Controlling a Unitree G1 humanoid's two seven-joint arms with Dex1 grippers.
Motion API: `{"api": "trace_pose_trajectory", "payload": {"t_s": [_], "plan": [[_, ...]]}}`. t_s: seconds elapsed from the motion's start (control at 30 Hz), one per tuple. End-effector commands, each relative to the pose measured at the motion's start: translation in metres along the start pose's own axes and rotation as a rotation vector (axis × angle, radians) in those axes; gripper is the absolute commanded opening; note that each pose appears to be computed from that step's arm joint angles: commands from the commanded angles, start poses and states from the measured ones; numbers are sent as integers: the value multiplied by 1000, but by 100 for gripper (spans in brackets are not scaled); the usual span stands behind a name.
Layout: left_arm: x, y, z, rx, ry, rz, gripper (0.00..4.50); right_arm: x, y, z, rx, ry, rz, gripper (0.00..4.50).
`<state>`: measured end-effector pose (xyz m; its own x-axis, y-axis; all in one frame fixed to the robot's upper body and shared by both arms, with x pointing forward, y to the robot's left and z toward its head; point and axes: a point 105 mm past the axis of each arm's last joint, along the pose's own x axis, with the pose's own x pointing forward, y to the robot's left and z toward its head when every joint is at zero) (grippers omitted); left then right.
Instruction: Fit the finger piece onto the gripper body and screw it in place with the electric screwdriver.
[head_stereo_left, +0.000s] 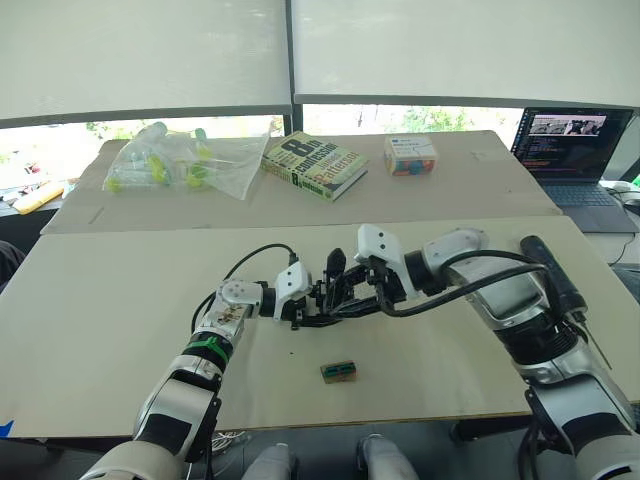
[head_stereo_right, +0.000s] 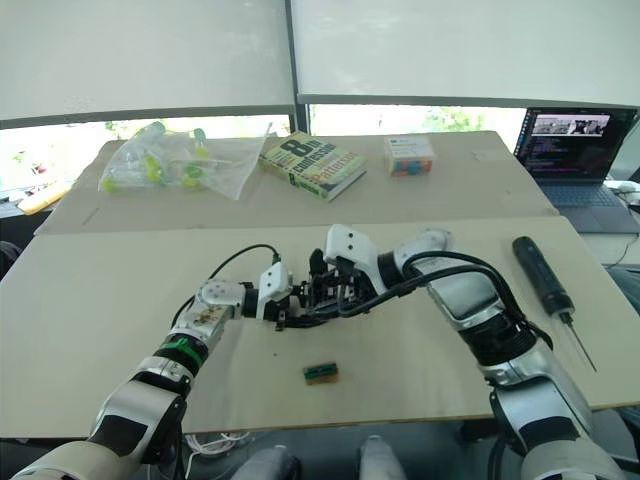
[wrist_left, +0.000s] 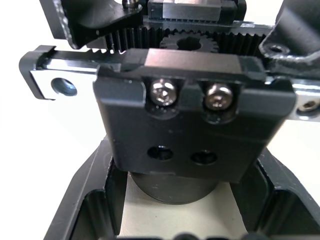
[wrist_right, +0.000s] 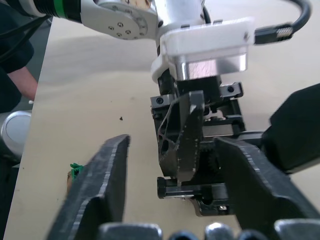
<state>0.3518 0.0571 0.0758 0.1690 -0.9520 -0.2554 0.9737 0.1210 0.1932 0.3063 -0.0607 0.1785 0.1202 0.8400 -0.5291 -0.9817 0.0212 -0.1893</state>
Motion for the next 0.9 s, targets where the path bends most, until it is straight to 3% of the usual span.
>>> {"api": "trace_pose_trajectory", "payload": {"t_s": [0.03, 0.2, 0.33, 0.37, 0.47, 0.53, 0.63, 0.8, 0.9], "plan": [[-1, 5, 6, 38, -1, 10, 232, -19, 5, 8, -39, -18, -23, 303], [-3, 7, 0, 26, 30, 24, 232, -39, 8, -4, -45, 23, -75, 303], [-16, 3, -7, -1, 51, 9, 424, -69, 7, -13, 10, 50, -187, 303], [-22, 2, -8, 0, 58, 4, 449, -77, 8, -15, 43, 61, -210, 328], [-54, -2, -5, 0, 75, -6, 450, -114, 7, -35, 180, 155, -334, 427], [-75, -9, 8, -7, 66, -23, 450, -139, 2, -54, 296, 229, -452, 446], [-105, -27, 56, -19, 36, -72, 450, -196, -15, -100, 509, 385, -755, 446], [-116, -46, 121, 21, 9, -122, 450, -261, -25, -155, 718, 559, -1092, 446], [-115, -51, 147, 42, -28, -128, 450, -279, -30, -172, 778, 609, -1179, 446]]}}
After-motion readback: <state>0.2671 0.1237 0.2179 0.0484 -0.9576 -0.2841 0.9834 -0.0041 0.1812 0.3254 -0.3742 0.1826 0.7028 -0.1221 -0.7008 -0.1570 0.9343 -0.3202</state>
